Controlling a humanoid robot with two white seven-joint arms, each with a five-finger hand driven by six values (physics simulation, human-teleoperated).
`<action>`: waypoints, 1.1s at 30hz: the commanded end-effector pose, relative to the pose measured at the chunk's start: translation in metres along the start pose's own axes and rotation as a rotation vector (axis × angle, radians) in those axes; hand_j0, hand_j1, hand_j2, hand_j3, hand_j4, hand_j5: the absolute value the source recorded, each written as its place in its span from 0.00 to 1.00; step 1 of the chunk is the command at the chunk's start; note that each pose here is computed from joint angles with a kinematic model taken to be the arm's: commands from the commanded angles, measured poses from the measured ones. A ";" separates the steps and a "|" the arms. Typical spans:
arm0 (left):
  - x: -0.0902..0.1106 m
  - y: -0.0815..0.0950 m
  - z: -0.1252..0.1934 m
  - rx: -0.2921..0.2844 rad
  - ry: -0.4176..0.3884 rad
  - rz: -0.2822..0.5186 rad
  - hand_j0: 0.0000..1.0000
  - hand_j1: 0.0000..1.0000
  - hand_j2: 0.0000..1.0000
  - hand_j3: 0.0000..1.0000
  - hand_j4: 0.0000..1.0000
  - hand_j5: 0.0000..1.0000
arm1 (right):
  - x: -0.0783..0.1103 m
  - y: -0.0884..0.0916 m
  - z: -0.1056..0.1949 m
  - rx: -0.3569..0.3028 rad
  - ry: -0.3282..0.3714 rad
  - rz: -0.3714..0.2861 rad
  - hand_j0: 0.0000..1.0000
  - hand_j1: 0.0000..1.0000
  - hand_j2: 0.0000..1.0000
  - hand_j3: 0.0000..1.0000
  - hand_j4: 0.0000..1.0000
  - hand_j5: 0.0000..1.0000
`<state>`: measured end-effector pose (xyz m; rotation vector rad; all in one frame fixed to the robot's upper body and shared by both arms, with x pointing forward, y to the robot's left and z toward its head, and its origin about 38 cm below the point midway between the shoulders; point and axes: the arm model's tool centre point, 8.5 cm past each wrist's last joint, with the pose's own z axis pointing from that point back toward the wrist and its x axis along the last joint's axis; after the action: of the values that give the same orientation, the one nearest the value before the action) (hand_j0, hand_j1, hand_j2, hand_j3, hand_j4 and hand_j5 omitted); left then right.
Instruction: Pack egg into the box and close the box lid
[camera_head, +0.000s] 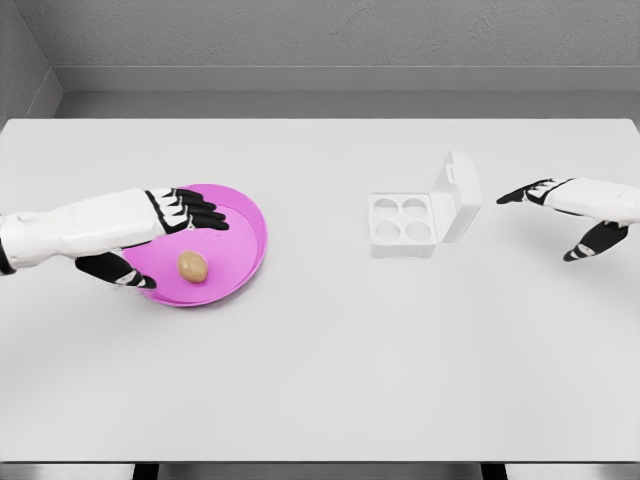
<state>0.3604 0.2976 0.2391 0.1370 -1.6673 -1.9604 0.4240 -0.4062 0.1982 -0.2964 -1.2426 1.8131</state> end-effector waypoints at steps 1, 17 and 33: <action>-0.001 -0.014 -0.014 -0.021 -0.009 0.016 1.00 1.00 1.00 1.00 1.00 1.00 | 0.000 0.000 0.000 -0.006 0.000 -0.017 1.00 1.00 1.00 1.00 1.00 1.00; -0.051 -0.034 -0.023 -0.100 0.172 -0.035 1.00 1.00 1.00 1.00 1.00 1.00 | -0.016 0.009 0.001 0.040 0.044 -0.039 1.00 1.00 1.00 1.00 1.00 1.00; -0.042 -0.050 -0.036 -0.130 0.133 -0.025 1.00 1.00 1.00 1.00 1.00 1.00 | -0.014 0.001 -0.001 0.025 0.038 -0.027 1.00 1.00 1.00 1.00 1.00 1.00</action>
<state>0.3944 0.2882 0.1742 0.2425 -1.4596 -2.0285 0.4317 -0.4169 0.1924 -0.2984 -1.1856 1.7971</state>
